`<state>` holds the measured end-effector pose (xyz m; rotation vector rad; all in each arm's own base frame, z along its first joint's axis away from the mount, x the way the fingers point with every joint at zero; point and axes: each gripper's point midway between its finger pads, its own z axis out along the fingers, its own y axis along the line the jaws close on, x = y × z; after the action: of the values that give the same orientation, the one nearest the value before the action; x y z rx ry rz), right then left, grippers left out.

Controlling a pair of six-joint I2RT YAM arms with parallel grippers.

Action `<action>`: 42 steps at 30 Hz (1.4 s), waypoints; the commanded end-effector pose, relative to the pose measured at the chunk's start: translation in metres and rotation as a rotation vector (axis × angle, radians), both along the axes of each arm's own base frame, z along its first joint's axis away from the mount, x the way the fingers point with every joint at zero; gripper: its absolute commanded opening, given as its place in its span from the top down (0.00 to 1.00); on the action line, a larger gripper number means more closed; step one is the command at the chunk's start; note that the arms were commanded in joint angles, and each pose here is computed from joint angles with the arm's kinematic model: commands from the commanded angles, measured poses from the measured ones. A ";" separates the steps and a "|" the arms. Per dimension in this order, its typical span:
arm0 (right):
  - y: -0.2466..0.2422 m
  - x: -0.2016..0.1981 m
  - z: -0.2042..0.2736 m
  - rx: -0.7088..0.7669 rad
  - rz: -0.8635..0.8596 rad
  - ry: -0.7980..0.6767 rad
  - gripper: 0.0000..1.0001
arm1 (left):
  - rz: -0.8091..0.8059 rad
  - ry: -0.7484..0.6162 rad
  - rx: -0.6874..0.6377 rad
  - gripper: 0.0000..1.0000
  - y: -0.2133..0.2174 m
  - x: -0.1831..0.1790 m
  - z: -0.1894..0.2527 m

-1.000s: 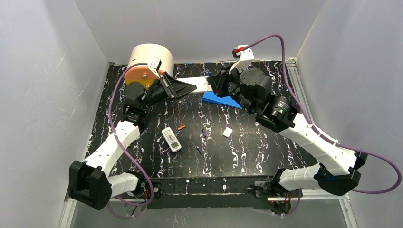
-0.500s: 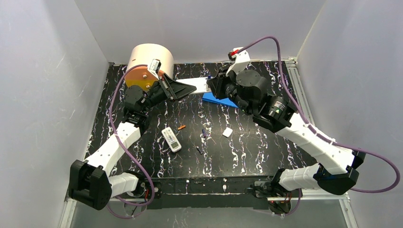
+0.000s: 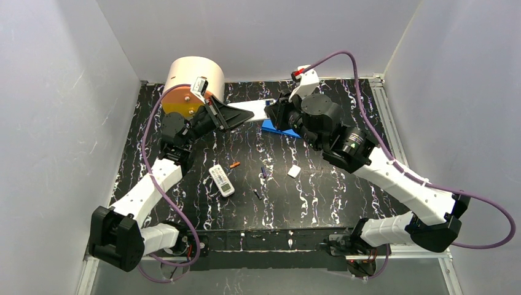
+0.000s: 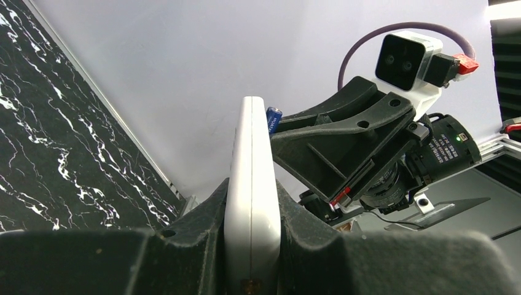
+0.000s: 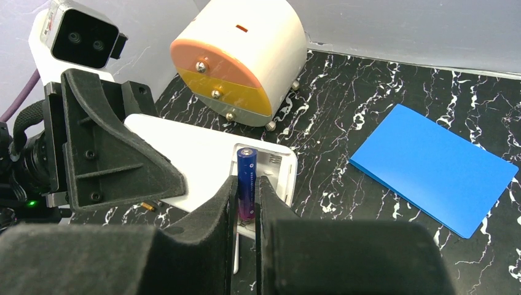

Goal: Load the batteries into the remote control

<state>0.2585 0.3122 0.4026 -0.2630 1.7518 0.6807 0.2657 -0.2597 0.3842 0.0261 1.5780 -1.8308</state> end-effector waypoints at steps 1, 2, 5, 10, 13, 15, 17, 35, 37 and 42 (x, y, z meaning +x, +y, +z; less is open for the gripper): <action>-0.001 0.000 0.008 0.041 -0.004 -0.019 0.91 | -0.029 -0.079 -0.047 1.00 0.001 -0.016 0.020; -0.001 -0.001 0.008 0.042 -0.003 -0.015 0.88 | -0.027 -0.077 -0.052 1.00 0.001 -0.016 0.021; -0.003 -0.003 0.007 0.055 -0.001 -0.007 0.76 | -0.012 -0.068 -0.073 1.00 0.003 -0.014 0.023; -0.005 -0.005 0.009 0.081 -0.004 -0.001 0.66 | 0.002 -0.051 -0.110 1.00 0.005 -0.010 0.029; -0.005 -0.005 0.012 0.094 -0.011 0.000 0.64 | 0.001 -0.055 -0.114 1.00 0.005 -0.011 0.031; -0.005 -0.004 0.016 0.103 -0.015 -0.001 0.63 | 0.002 -0.056 -0.114 1.00 0.005 -0.011 0.031; -0.007 -0.003 0.019 0.109 -0.027 0.000 0.61 | 0.002 -0.055 -0.114 1.00 0.005 -0.010 0.031; -0.027 -0.008 0.069 0.287 -0.075 -0.053 0.38 | 0.028 -0.068 -0.118 1.00 0.006 -0.005 0.033; -0.028 -0.010 0.073 0.311 -0.072 -0.053 0.38 | 0.026 -0.069 -0.118 1.00 0.006 -0.005 0.034; -0.029 -0.007 0.061 0.286 -0.092 -0.018 0.40 | 0.027 -0.075 -0.119 1.00 0.006 -0.006 0.036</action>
<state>0.2499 0.2899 0.4532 -0.0525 1.6402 0.8270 0.2699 -0.2578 0.3917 -0.0480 1.5129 -1.8780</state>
